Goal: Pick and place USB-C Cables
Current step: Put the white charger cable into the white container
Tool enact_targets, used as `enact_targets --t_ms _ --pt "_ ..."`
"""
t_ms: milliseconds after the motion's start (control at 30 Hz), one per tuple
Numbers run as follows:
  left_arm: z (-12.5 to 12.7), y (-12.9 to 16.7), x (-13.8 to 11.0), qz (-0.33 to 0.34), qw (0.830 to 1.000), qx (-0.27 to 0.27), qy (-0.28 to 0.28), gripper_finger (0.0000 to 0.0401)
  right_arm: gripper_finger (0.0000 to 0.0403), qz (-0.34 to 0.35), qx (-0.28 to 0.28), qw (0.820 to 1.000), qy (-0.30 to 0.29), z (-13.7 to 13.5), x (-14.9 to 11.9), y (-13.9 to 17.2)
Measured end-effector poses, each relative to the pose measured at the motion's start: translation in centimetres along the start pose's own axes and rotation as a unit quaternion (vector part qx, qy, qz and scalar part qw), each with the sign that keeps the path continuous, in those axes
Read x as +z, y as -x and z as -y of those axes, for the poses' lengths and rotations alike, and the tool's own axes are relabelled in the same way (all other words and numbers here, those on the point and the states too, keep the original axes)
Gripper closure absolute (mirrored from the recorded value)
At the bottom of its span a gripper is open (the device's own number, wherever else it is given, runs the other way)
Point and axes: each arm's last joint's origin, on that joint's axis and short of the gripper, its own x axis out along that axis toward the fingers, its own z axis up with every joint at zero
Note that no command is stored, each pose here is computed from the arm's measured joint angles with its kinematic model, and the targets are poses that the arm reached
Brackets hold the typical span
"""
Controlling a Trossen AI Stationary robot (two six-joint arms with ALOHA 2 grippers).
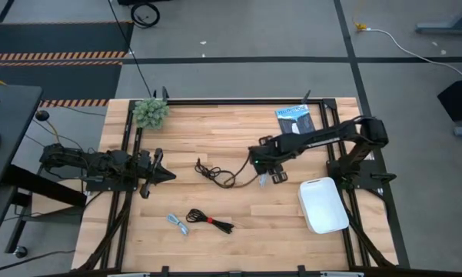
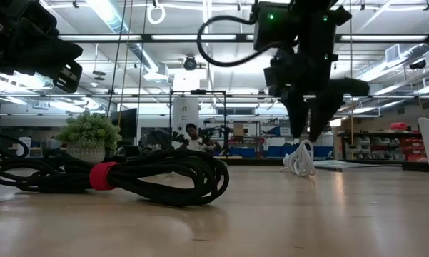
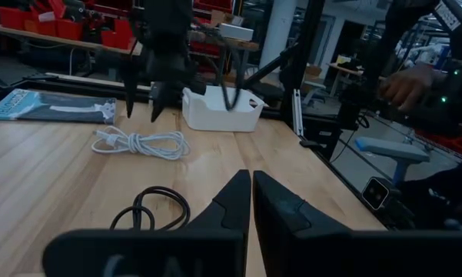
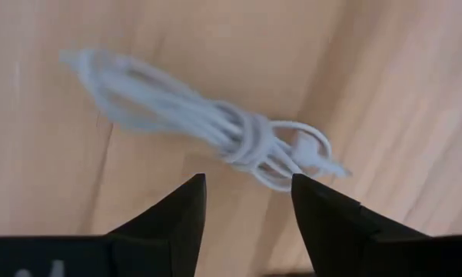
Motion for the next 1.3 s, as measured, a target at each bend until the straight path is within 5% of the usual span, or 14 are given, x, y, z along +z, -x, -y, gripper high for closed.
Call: enact_targets --t_ms 233,533,833,1067,1300 --pt "0.0 0.0 0.0 0.000 1.000 0.000 0.000 0.0376 0.0200 -0.046 -0.009 0.982 0.185 -0.8 0.7 -2.1" --pt "0.0 0.0 0.0 0.000 1.000 0.000 0.000 0.0376 0.0152 -0.080 -0.080 0.961 0.251 -1.7 1.6 -2.7" --pt "0.0 0.0 0.0 0.000 1.000 0.000 0.000 0.0376 0.0141 -0.058 -0.026 0.929 0.364 -1.9 1.2 -3.5" --pt "0.0 0.0 0.0 0.000 1.000 0.000 0.000 0.0376 0.0183 -0.053 -0.026 0.922 0.383 -1.2 1.1 -3.8" --pt "0.0 0.0 0.0 0.000 1.000 0.000 0.000 0.0376 0.0219 -0.026 -0.003 0.934 0.356 -0.4 0.9 -4.0"
